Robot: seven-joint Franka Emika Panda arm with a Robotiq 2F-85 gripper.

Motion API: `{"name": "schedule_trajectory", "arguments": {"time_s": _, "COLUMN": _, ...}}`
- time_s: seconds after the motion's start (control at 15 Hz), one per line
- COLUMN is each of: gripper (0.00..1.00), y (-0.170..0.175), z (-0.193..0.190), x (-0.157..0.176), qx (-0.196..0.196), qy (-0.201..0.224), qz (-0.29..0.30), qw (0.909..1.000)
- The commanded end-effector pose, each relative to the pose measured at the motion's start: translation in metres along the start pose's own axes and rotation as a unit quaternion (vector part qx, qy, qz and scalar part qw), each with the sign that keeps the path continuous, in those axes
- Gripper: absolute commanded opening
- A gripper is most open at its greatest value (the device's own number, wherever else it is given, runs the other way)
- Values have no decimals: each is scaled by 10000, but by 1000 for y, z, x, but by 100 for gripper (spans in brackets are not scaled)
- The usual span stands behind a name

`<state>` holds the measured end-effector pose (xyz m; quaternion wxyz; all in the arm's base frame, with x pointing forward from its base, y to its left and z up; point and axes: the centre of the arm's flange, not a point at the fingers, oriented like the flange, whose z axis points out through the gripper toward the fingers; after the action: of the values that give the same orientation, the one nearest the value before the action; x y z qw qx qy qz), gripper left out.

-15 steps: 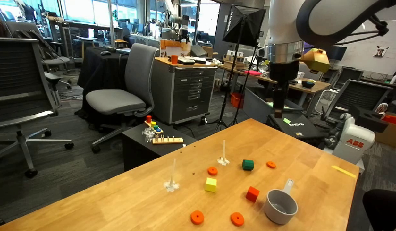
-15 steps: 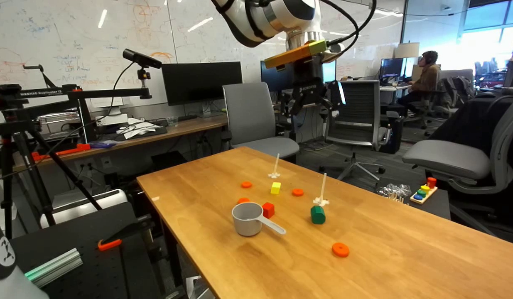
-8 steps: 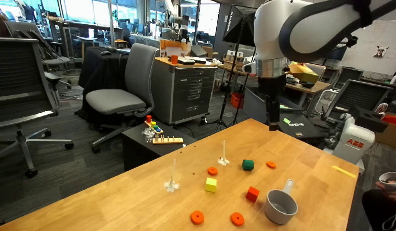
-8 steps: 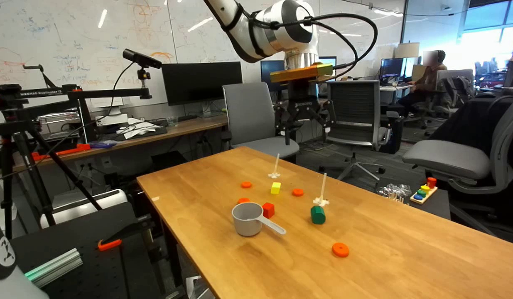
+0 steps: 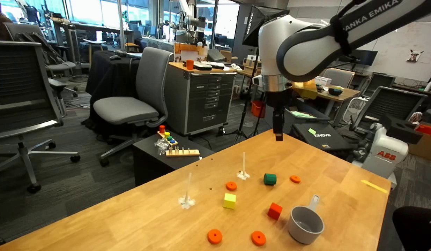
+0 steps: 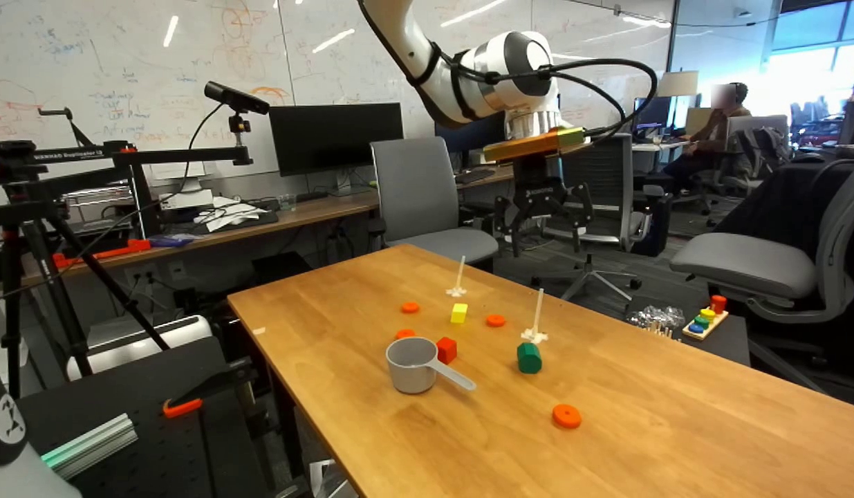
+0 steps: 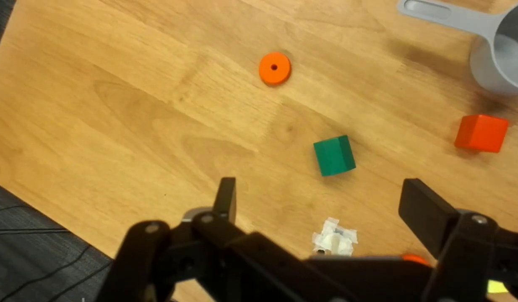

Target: Put the blocks in the cup

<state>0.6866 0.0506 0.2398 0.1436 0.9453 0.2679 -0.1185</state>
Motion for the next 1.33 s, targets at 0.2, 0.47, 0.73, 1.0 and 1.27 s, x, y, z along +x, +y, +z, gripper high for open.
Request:
{"name": "schedule_trajectory", "arguments": {"time_s": 0.2, "gripper": 100, "y": 0, "z": -1, "x": 6, "qx": -20, "qy": 0, "qz": 63, "qw": 10000}}
{"name": "schedule_trajectory", "arguments": {"time_s": 0.47, "gripper": 100, "y": -10, "z": 35, "x": 18, "qx": -20, "qy": -280, "qz": -200, "qw": 9994}}
{"name": "schedule_trajectory", "arguments": {"time_s": 0.73, "gripper": 100, "y": -20, "z": 77, "x": 28, "qx": 84, "qy": -558, "qz": -671, "qw": 9961}}
{"name": "schedule_trajectory", "arguments": {"time_s": 1.0, "gripper": 100, "y": -24, "z": 103, "x": 38, "qx": -38, "qy": -747, "qz": -967, "qw": 9925}}
{"name": "schedule_trajectory", "arguments": {"time_s": 1.27, "gripper": 100, "y": -30, "z": 117, "x": 50, "qx": 81, "qy": -841, "qz": -1558, "qw": 9842}}
